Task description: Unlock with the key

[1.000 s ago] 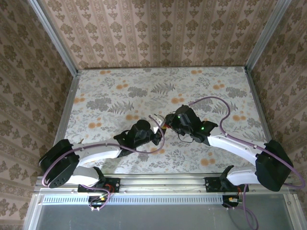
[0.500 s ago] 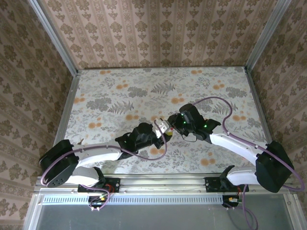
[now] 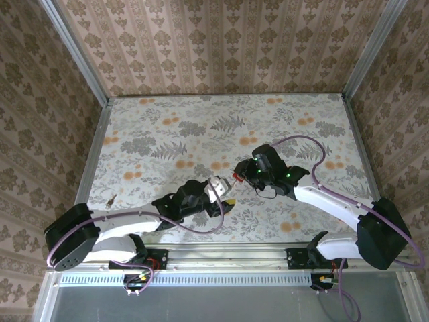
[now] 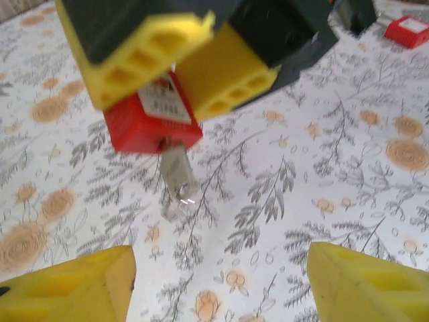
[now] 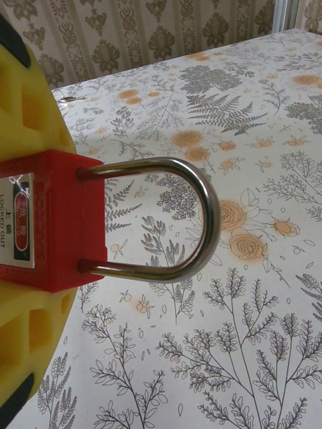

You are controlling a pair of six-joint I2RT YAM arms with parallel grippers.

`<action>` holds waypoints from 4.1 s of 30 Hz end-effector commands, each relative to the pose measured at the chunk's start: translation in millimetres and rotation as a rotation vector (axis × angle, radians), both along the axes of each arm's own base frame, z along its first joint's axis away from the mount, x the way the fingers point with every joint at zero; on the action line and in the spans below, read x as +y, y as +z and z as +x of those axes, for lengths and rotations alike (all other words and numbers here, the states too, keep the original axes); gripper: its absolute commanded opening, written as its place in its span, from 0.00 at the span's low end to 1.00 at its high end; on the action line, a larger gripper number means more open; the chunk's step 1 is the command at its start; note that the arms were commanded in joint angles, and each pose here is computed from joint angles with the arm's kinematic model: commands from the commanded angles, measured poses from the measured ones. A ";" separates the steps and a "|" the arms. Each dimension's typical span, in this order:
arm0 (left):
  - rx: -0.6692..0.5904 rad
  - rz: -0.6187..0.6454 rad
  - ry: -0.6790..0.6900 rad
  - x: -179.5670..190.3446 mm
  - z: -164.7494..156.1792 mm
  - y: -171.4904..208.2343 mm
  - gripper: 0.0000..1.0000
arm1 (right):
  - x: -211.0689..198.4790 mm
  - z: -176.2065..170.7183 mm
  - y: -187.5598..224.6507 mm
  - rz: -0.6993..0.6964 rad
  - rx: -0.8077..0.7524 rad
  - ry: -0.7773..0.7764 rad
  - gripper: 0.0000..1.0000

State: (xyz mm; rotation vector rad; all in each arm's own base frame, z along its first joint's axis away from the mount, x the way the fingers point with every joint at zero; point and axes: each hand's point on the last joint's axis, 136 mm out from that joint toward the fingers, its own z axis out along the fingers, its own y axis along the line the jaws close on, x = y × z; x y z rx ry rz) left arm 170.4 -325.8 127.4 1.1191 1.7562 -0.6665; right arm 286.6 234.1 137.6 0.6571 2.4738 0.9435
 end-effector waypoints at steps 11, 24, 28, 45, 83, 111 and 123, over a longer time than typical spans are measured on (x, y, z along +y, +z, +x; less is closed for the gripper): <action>-0.070 -0.081 0.044 -11.1 15.9 27.4 0.82 | -0.3 -5.2 -7.5 -0.002 0.019 0.022 0.00; 0.296 -0.405 0.095 -24.2 28.7 40.6 0.87 | -2.0 -4.7 2.2 0.027 -0.014 0.008 0.00; 0.167 -0.353 0.108 -17.5 24.4 34.1 0.91 | -1.5 -4.2 5.1 0.023 -0.011 0.016 0.00; -0.558 0.011 0.019 -29.6 24.3 23.0 0.99 | 2.5 -5.9 2.1 0.016 0.019 0.039 0.00; -0.494 -0.052 0.164 -44.8 58.3 -2.3 0.63 | 6.0 -9.5 14.1 0.093 -0.002 0.029 0.00; -0.501 -0.088 0.136 -44.2 56.4 14.4 0.45 | 11.3 -10.1 4.8 0.083 0.026 0.041 0.00; -0.488 -0.104 0.111 -45.2 52.9 19.7 0.29 | 13.9 -14.6 -0.8 0.101 0.042 0.052 0.07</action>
